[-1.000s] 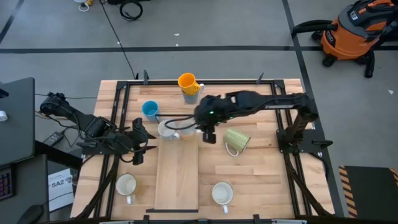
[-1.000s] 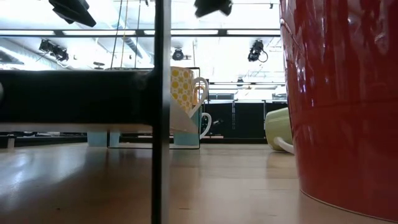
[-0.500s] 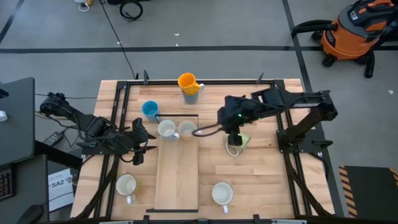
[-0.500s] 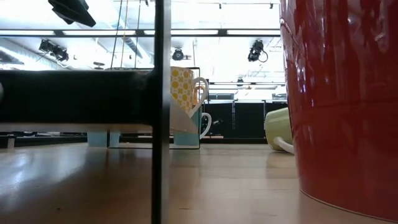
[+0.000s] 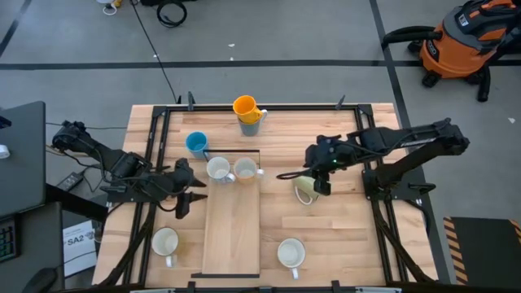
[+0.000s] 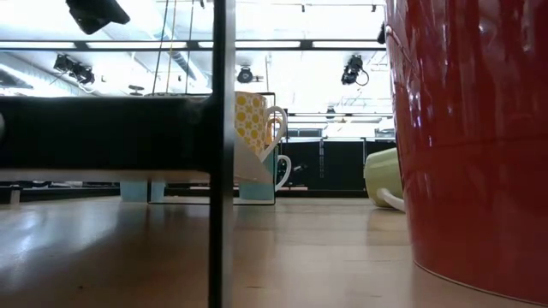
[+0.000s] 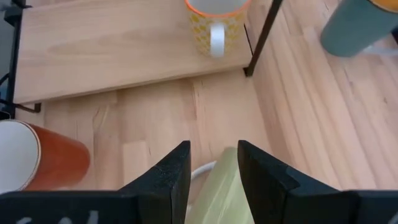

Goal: Place coffee mugs
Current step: Put the light yellow mug on the shelf

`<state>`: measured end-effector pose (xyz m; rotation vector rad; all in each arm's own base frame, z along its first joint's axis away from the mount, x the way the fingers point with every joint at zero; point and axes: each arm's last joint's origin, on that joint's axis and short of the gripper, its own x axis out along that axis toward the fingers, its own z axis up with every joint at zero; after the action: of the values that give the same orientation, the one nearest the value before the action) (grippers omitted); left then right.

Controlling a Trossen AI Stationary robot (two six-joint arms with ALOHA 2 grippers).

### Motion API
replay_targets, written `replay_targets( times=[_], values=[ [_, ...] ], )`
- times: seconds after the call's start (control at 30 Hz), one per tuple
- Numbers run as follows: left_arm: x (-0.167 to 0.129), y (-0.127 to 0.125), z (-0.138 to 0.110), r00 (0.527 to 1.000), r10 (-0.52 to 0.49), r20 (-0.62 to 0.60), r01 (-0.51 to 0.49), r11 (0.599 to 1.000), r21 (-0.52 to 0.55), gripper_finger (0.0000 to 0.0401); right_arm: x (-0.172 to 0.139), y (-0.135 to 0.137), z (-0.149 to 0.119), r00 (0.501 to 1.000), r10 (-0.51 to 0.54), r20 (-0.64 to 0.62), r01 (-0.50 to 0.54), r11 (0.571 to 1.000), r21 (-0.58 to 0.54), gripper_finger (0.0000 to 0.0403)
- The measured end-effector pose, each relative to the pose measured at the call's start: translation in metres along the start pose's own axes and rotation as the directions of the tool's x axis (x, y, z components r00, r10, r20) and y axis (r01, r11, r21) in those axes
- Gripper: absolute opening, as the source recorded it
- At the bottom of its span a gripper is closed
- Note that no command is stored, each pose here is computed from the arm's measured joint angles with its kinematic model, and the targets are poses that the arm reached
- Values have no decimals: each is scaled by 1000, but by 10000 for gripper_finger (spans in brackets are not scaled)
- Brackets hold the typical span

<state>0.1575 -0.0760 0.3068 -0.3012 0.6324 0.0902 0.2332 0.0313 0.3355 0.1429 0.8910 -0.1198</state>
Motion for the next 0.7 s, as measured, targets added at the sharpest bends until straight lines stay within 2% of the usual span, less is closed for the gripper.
replay_targets(
  times=[0.17, 0.3, 0.4, 0.5, 0.6, 0.7],
  values=[
    [3, -6, -4, 988, -112, -109, 97, 986, -135, 181, -3, -4, -12, 1000, 7, 24, -7, 1000, 7, 138],
    [10, -16, -15, 950, -185, -253, 131, 968, -215, 181, -4, -5, -15, 998, 19, 64, -20, 1000, 11, 138],
    [14, -22, -29, 899, -188, -395, 81, 959, -273, 181, -4, -5, -16, 996, 24, 81, -25, 1000, 12, 138],
    [14, -25, -43, 827, -177, -533, 10, 954, -301, 181, -4, -5, -15, 996, 26, 88, -26, 1000, 1, 138],
    [12, -26, -53, 774, -149, -616, -47, 956, -291, 181, -3, -5, -15, 996, 25, 84, -24, 1000, -15, 138],
    [8, -26, -58, 750, -116, -651, -81, 961, -265, 181, -2, -5, -15, 996, 25, 84, -24, 1000, -19, 138]
  ],
)
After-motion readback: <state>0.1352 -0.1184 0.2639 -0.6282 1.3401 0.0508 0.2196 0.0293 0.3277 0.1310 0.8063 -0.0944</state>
